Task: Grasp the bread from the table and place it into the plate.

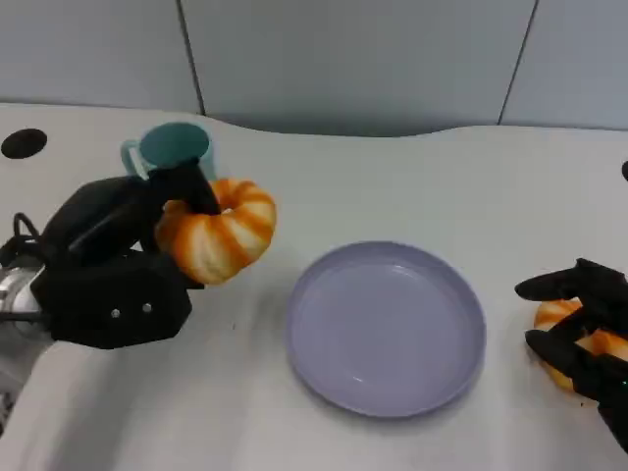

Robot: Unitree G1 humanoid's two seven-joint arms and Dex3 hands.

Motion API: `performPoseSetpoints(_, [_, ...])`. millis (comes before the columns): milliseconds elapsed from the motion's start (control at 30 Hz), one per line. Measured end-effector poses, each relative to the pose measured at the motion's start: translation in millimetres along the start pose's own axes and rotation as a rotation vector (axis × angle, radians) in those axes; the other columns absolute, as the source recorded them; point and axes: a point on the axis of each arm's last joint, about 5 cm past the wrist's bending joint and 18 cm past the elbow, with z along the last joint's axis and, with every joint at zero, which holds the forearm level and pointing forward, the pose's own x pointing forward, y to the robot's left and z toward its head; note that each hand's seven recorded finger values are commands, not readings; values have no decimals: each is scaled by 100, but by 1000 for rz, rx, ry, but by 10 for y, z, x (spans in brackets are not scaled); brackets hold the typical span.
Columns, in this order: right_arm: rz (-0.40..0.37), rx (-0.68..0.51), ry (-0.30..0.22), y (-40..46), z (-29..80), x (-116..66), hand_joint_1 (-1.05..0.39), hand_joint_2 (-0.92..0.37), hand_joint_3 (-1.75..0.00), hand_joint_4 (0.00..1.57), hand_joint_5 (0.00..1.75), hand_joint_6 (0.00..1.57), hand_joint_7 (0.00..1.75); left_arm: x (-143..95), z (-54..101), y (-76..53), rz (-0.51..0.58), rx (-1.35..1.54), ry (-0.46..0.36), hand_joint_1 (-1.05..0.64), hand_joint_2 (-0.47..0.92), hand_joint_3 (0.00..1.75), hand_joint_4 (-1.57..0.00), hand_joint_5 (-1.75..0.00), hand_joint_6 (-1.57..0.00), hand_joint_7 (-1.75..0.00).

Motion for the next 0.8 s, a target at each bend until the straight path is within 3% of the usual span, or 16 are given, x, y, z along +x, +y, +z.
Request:
performPoseSetpoints(300, [5,-5,5,25,16,4,-26,-92,-26,68,110,66,67,176,294,-40,-78,-1,-173,-10,87,6,-80,-175,-57,-175])
performPoseSetpoints(467, [6,-2,5,35,23,12,-26,-92,-27,68,110,67,66,395,502,-76,-132,26,-286,-9,86,6,-83,-175,-59,-175])
performPoseSetpoints(633, [6,-1,8,36,23,13,-26,-92,-26,67,108,67,66,522,588,-157,-187,33,-339,-8,86,6,-83,-175,-62,-175])
performPoseSetpoints(667, [6,-1,8,36,24,13,-26,-92,-26,67,108,67,65,530,591,-166,-191,32,-343,-8,86,6,-79,-175,-63,-162])
performPoseSetpoints(767, [5,3,23,43,26,17,-26,-92,-26,68,108,67,65,627,635,-227,-257,89,-333,-9,86,6,-77,-173,-66,-150])
performPoseSetpoints(800, [6,5,24,47,33,21,-26,-92,-26,68,108,67,65,652,646,-251,-277,103,-328,-11,86,5,-78,-168,-72,-139])
